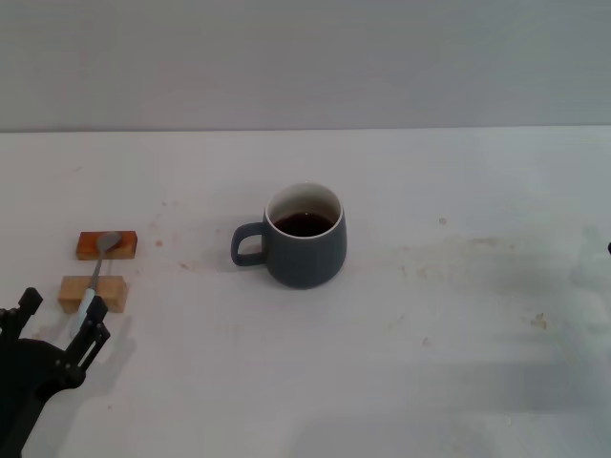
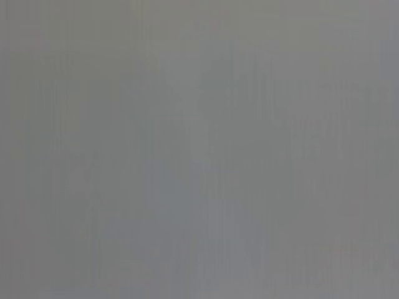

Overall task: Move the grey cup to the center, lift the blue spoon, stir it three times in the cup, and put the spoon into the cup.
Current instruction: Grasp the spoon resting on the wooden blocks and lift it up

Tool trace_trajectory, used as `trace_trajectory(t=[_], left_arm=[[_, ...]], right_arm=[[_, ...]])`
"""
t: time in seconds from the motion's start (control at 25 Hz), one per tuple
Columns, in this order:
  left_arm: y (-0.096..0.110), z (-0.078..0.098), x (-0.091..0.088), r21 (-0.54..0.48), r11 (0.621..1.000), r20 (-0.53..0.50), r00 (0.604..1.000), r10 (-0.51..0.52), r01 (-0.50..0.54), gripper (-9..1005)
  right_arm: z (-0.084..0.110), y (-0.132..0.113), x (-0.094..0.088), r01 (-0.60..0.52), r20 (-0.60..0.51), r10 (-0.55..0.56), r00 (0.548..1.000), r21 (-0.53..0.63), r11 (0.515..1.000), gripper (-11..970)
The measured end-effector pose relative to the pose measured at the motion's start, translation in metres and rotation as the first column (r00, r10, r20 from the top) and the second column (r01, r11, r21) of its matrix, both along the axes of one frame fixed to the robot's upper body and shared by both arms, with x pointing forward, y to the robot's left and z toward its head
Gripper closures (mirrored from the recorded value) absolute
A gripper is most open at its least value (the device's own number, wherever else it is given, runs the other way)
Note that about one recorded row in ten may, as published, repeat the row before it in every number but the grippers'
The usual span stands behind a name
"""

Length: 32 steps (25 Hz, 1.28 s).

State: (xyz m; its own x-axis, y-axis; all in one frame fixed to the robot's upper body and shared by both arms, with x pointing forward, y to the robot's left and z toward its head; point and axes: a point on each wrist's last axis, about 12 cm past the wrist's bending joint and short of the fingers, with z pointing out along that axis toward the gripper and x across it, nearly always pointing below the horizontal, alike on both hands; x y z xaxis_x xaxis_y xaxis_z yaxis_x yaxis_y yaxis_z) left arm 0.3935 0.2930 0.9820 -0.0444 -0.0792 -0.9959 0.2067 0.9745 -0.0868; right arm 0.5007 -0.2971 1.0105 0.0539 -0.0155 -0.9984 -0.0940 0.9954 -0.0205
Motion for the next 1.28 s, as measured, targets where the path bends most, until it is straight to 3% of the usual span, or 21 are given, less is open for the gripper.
trace_trajectory(t=[1.28], left_arm=[[-0.006, -0.011, 0.014, 0.053, 0.998, -0.105, 0.994, -0.009, 0.014, 162]], right_arm=[[0.005, 0.002, 0.017, -0.018, -0.009, 0.018, 1.000, -0.033, 0.999, 961]])
